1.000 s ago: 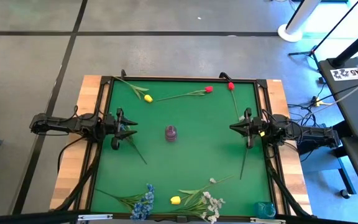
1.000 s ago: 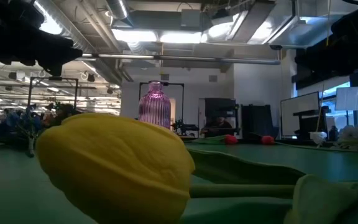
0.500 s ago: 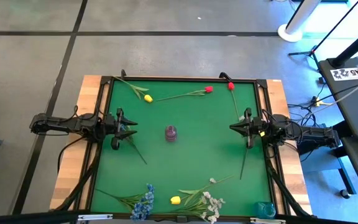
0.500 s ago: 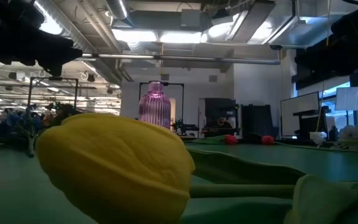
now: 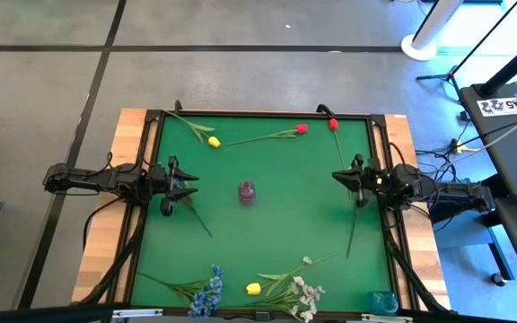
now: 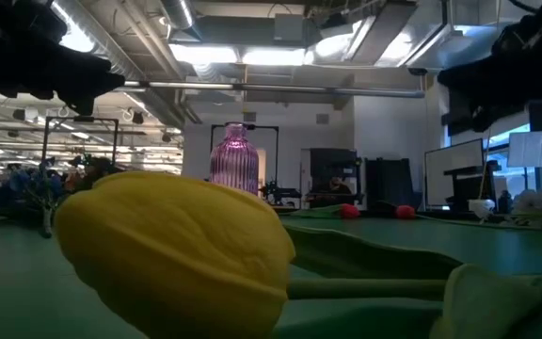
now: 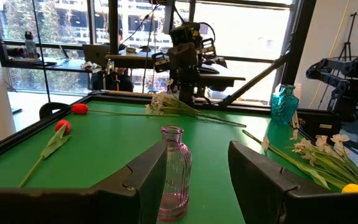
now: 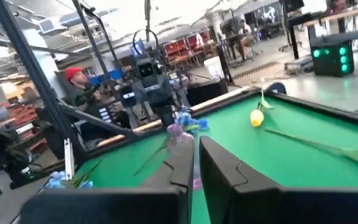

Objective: Sort flowers into vase by color
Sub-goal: Put the red tulip into the purple vase

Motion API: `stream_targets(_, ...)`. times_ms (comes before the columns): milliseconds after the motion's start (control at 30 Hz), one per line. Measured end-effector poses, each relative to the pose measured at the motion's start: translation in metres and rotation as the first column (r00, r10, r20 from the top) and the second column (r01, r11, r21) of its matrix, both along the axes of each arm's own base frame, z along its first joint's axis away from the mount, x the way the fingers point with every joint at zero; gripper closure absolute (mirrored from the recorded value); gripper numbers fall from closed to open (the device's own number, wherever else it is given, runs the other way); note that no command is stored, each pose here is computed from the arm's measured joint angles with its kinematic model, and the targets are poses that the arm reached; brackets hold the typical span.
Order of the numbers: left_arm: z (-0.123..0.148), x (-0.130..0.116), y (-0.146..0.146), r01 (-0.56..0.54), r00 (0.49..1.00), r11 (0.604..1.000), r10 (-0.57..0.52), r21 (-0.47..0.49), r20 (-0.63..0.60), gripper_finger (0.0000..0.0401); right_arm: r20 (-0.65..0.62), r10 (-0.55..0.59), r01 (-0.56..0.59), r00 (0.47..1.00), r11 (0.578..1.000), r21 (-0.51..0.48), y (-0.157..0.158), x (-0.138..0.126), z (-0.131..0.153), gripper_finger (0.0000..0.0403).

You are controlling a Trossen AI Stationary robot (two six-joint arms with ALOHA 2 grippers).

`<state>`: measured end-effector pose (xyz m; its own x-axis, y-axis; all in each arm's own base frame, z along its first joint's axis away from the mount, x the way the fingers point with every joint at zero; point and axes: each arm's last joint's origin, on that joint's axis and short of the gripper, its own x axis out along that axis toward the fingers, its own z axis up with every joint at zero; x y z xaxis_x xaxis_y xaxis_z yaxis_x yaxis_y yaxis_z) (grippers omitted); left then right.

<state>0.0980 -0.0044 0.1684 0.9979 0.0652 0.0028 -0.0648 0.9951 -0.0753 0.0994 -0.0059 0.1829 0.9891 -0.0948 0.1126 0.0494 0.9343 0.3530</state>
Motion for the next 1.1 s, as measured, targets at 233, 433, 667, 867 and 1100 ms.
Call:
stream_targets(233,0.000,0.000,0.000,0.000,1.000,1.000,0.000,0.000,0.001,0.0234,-0.057,-0.124,0.126,0.991,0.991,0.040,0.002,0.020,0.000,0.0375)
stream_targets(433,0.000,0.000,0.000,0.000,1.000,1.000,0.000,0.000,0.000,0.0234,-0.299,-0.363,0.367,0.883,0.929,-0.044,-0.005,0.054,0.006,0.0375)
stream_targets(667,0.000,0.000,0.000,-0.001,1.000,1.000,0.001,0.000,0.001,0.0234,-0.685,-0.469,0.514,0.558,0.843,-0.158,-0.043,0.101,0.030,0.0375)
stream_targets(867,0.000,0.000,0.000,0.000,1.000,1.000,0.000,0.000,0.000,0.0234,-0.903,-0.393,0.590,0.173,0.775,-0.224,-0.098,0.116,0.026,0.0345)
stream_targets(1100,0.000,0.000,0.000,0.000,1.000,1.000,0.000,0.000,0.000,0.0234,-0.956,-0.288,0.677,-0.060,0.691,-0.251,-0.143,0.105,-0.010,0.0238)
